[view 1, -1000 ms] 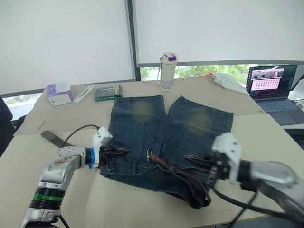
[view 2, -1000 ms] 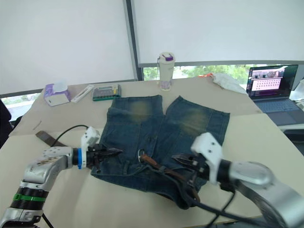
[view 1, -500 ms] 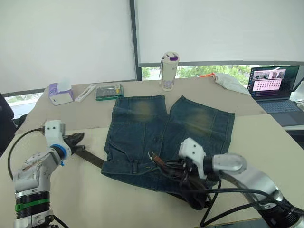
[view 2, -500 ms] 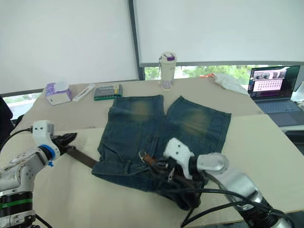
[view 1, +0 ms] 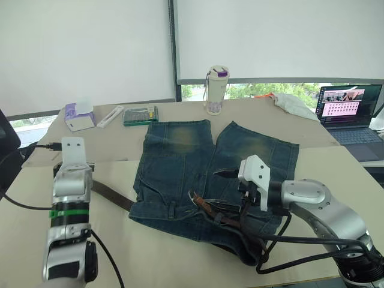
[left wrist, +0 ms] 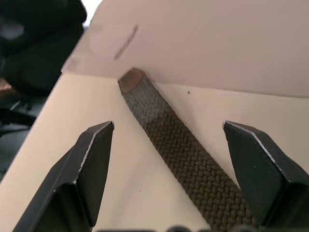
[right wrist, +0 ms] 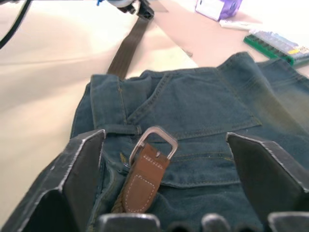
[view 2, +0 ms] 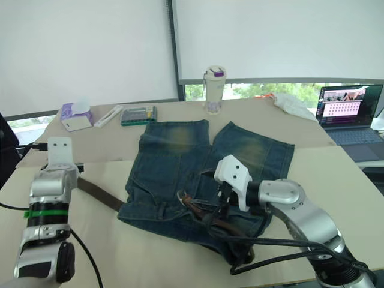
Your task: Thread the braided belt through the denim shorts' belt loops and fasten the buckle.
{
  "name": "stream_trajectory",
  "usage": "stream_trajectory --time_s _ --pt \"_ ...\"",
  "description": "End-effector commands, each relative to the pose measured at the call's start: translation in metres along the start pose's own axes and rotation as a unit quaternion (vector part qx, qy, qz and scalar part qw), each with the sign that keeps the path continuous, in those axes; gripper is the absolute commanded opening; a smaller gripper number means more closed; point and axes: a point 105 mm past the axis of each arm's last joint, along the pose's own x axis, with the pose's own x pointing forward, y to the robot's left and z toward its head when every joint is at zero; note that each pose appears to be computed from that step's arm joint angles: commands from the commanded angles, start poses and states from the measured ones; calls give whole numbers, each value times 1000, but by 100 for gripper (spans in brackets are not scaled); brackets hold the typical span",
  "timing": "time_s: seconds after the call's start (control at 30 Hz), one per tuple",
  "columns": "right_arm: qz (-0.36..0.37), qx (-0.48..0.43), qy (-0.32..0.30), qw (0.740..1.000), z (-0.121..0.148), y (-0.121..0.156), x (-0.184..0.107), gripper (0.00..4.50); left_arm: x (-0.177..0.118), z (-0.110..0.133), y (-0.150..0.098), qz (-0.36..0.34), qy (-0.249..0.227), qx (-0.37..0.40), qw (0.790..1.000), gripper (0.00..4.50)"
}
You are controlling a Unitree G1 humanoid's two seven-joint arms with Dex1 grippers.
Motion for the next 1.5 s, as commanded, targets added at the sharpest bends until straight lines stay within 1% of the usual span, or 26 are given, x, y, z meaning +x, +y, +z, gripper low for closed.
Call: stream_trajectory --time_s 0.03,0.13,0.2,0.3,0.47,0.5,0.53,0.57,0.6,0.63,0.7,0.77,0.8,0.83,0.9,1.0,1.07,1.1,1.13,1.23,1.27,1.33,1.37,1.4,1.43,1.5 --pt "2 -26 3 1000 4 7 -5 448 16 -1 8 40 15 -14 999 385" --pt "-3 -23 9 1000 1 9 -7 448 29 -11 11 49 32 -20 998 385" --pt "-6 -21 11 1000 1 10 -9 448 34 -18 9 35 47 -38 998 385" --pt "-16 -20 20 999 -3 12 -14 450 40 -35 10 21 73 -68 995 301" --pt "-25 -18 22 999 -4 14 -14 450 44 -51 2 -43 104 -203 973 135" --pt "-25 -17 22 999 -4 14 -14 450 45 -54 3 -48 107 -211 971 99" --pt "-26 -16 22 999 -4 14 -13 450 46 -56 6 -46 105 -213 970 79" --pt "-26 -15 23 999 -4 14 -13 450 46 -59 7 -50 107 -224 967 31" --pt "-26 -15 24 999 -5 14 -13 450 47 -60 9 -55 105 -231 966 5" --pt "-26 -14 24 999 -5 14 -12 450 47 -60 9 -60 103 -236 964 1" --pt "-26 -13 24 999 -5 13 -12 450 47 -56 11 -64 81 -228 968 1" --pt "-23 -9 18 1000 -3 12 -10 450 43 -40 12 -109 10 -260 959 1" --pt "-22 -7 16 1000 -2 12 -9 450 38 -28 11 -146 -36 -278 949 1" --pt "-21 -7 15 1000 -1 11 -8 450 30 -20 11 -178 -71 -283 940 1" --pt "-20 -6 11 1000 0 10 -7 450 19 -16 13 -207 -96 -287 930 1" --pt "-17 -3 1 1000 4 10 -3 450 -6 -6 14 -275 -139 -276 910 1" --pt "-16 -3 -1 1000 4 10 -2 450 -14 -9 18 -287 -141 -270 908 1" --pt "-16 -2 -1 1000 4 10 -1 450 -16 -13 21 -295 -132 -271 907 1" --pt "-15 -2 -2 1000 4 10 0 450 -19 -15 23 -305 -125 -282 901 26" --pt "-12 -1 -5 1000 4 10 3 450 -33 -9 24 -353 -128 -305 875 115" --pt "-11 -1 -6 1000 4 10 4 450 -34 -8 25 -362 -122 -317 868 153" --pt "-7 -1 -8 1000 5 11 5 450 -33 -13 28 -373 -87 -344 857 220" --pt "-6 -2 -9 1000 6 11 5 450 -31 -17 32 -373 -75 -354 854 250" --pt "-4 -2 -10 1000 6 11 5 450 -25 -25 37 -358 -49 -363 859 284" --pt "-3 -2 -11 1000 7 11 5 450 -21 -30 42 -347 -39 -366 863 322" --pt "0 0 -13 1000 8 12 4 450 -17 -31 50 -330 -39 -366 870 390"
